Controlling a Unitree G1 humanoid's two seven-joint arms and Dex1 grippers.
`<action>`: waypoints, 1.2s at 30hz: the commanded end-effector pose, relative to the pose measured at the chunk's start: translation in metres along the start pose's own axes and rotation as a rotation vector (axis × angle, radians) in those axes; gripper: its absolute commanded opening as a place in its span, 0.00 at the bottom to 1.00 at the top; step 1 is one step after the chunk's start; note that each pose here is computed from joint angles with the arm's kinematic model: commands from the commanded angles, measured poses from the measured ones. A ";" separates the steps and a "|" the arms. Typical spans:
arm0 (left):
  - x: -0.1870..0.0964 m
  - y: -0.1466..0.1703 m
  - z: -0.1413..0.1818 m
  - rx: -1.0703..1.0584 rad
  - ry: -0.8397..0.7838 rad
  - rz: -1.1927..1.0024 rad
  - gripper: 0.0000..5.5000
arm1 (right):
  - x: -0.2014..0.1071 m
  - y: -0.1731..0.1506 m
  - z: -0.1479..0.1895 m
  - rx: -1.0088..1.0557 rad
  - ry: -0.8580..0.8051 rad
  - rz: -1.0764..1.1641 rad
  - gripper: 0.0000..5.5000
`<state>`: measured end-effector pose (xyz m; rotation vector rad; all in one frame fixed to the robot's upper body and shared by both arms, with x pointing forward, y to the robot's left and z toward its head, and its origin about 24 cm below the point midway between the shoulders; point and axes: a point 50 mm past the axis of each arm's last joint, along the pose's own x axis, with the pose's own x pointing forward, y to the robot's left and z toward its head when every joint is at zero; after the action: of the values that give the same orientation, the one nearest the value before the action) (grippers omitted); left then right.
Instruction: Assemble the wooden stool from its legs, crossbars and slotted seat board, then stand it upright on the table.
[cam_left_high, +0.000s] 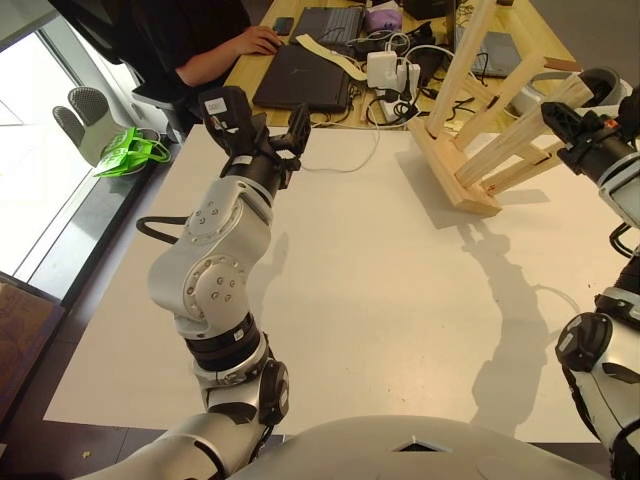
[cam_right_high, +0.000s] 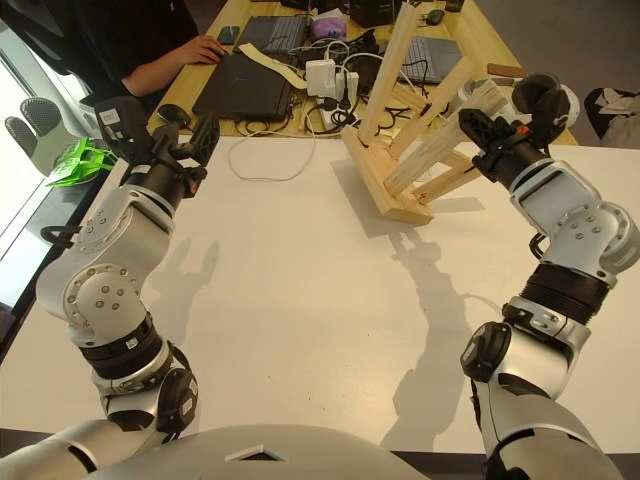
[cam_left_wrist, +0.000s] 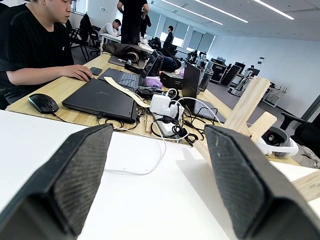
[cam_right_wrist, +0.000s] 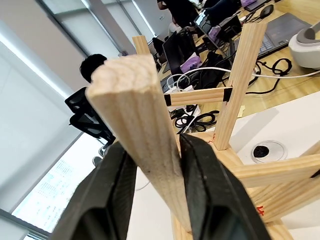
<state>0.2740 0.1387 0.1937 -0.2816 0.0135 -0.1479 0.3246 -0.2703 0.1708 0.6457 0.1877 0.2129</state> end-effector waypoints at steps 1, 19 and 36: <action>0.000 0.002 0.002 0.019 0.005 0.016 0.62 | -0.010 -0.050 -0.052 0.177 0.206 -0.317 0.21; 0.000 0.003 0.003 0.040 0.003 0.024 0.62 | -0.026 -0.029 -0.088 0.502 0.090 -0.570 0.19; 0.002 0.001 0.000 0.066 0.008 0.010 0.62 | -0.039 0.015 -0.102 0.619 -0.139 -0.554 0.56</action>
<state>0.2750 0.1389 0.1944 -0.2236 0.0110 -0.1442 0.2729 -0.2190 0.1301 1.1968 0.1621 -0.3743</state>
